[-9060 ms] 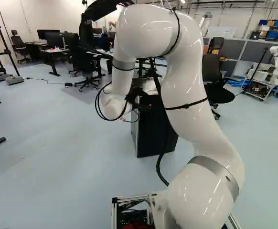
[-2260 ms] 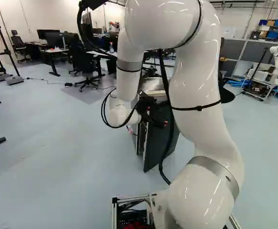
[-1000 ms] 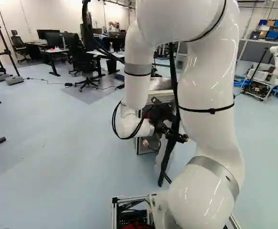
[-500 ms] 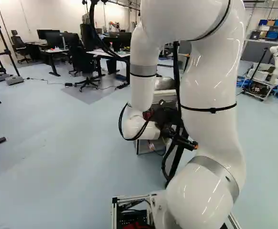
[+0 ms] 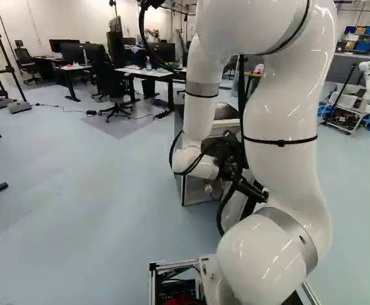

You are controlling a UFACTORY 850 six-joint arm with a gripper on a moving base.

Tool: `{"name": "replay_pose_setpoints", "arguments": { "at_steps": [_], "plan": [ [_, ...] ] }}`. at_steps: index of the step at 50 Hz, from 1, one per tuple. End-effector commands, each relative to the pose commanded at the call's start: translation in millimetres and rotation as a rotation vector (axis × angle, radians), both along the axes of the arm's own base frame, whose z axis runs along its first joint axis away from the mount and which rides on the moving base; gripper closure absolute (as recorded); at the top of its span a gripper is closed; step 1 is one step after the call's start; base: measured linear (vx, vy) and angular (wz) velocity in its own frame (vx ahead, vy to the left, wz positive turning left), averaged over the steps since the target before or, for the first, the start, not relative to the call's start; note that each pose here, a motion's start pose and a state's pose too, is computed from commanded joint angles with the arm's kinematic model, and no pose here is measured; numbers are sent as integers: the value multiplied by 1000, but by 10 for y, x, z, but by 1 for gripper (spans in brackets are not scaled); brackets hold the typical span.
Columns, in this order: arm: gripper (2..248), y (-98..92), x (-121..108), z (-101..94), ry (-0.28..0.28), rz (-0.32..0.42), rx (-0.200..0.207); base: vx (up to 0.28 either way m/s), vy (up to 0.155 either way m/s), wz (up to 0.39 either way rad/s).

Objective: Grab a drink from the fridge

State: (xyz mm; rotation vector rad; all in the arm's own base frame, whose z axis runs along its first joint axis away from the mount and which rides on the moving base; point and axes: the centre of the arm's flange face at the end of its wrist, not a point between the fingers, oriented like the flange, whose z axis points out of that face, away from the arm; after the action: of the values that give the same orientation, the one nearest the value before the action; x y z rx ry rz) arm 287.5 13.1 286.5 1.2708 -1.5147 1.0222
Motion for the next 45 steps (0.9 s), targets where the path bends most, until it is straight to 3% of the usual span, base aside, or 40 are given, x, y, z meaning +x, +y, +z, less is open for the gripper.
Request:
{"name": "replay_pose_setpoints", "arguments": {
  "at_steps": [45],
  "plan": [
    [3, -685, 468, 115, -99, -270, 21, 0, 0, 0]
  ]
}}
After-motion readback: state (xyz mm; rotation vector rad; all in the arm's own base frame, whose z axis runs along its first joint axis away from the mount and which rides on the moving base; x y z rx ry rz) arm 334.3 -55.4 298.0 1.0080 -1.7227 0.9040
